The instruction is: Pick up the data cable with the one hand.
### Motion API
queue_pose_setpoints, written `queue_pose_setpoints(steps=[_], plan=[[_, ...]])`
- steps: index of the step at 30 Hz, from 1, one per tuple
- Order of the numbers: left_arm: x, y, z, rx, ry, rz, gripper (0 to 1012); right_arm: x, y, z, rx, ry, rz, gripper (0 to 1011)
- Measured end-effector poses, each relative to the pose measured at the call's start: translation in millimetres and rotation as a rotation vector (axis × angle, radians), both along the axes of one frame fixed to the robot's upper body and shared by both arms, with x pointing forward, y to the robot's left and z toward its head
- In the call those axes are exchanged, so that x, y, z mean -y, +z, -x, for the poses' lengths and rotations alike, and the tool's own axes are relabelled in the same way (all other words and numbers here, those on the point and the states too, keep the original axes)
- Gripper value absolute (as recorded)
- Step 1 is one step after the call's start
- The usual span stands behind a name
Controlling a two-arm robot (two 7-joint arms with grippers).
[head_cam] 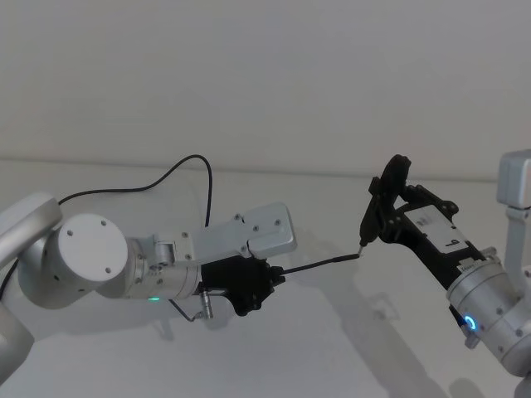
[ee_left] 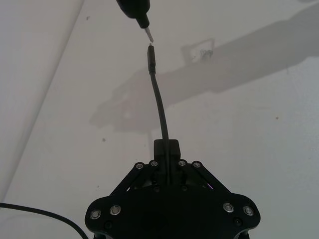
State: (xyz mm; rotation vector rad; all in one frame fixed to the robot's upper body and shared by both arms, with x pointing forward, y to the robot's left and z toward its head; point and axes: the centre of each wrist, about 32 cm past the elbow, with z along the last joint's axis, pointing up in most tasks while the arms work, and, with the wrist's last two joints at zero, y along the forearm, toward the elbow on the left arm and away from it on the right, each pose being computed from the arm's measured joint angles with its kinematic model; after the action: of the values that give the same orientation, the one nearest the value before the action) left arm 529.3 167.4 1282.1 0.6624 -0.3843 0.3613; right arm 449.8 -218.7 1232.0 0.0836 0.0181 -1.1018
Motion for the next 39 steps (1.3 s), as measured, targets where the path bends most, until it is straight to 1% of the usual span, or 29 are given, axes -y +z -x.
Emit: queue_pose_setpoints(steps=[9, 22, 39], plan=[[-0.3, 0.4, 0.1, 0.0, 0.0, 0.001, 48, -1.1, -2.6, -4.3, -0.011, 0.005, 0.005, 268], [-0.4, 0.5, 0.0, 0.001, 0.0, 0.001, 48, 0.6, -7.6, -9.3, -0.027, -0.009, 0.004, 268], [-0.4, 0.5, 0.0, 0.001, 0.0, 0.001, 48, 1.4, -8.9, -15.7, -0.026, -0.013, 0.0, 268]])
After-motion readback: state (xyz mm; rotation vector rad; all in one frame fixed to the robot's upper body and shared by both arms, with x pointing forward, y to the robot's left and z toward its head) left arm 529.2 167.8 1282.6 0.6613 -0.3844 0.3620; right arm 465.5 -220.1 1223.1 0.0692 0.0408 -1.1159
